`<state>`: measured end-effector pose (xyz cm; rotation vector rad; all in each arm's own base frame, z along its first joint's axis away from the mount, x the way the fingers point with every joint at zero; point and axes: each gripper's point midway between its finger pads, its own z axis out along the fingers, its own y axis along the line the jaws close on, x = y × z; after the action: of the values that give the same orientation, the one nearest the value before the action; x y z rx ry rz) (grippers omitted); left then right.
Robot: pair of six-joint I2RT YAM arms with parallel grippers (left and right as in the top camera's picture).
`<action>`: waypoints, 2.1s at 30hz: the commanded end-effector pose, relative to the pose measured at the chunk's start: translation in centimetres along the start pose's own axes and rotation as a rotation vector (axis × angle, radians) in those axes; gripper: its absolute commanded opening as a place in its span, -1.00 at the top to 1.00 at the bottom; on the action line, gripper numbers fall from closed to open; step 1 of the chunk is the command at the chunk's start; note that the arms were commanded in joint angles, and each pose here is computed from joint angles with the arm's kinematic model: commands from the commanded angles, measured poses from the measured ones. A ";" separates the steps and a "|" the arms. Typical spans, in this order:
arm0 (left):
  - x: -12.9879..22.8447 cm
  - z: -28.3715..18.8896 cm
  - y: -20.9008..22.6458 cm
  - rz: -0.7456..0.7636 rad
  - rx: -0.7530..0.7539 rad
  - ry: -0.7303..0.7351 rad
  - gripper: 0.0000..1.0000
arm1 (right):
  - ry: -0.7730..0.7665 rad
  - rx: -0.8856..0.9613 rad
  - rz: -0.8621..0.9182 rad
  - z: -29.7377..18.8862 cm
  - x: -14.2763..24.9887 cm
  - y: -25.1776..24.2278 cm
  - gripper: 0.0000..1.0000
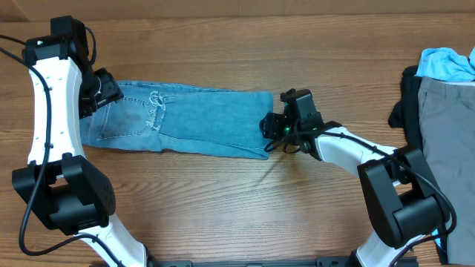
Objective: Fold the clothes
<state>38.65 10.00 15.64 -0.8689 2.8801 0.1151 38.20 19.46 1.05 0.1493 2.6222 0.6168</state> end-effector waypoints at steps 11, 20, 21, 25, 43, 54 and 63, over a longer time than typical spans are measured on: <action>-0.1 0.4 -0.3 -0.005 0.008 0.005 -0.35 | 0.002 0.091 0.023 2.4 1.7 -2.0 -0.11; -0.1 0.4 -0.3 -0.005 0.008 0.004 -0.36 | 0.057 0.026 0.043 4.7 3.2 -1.8 0.32; -0.1 0.4 -0.3 -0.005 0.008 0.004 -0.36 | 0.058 0.029 0.044 4.7 3.3 -1.9 0.47; -0.1 0.4 -0.3 -0.005 0.008 0.004 -0.36 | 0.060 0.052 0.071 4.0 2.8 -2.9 0.92; 1.4 0.0 -4.5 0.073 0.160 0.051 -0.45 | -0.193 0.267 0.132 -13.6 -10.1 -15.8 0.92; 9.7 -1.5 -18.2 0.506 0.500 0.156 0.92 | -0.161 0.210 0.175 -14.2 -9.4 -16.4 0.92; 21.9 3.2 -26.8 0.841 0.599 0.390 0.92 | -0.127 0.215 0.189 -14.1 -8.5 -16.5 0.92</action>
<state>37.48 -20.11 11.24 0.3156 3.0665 -0.7122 38.58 -3.02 6.06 0.5349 2.6130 0.3441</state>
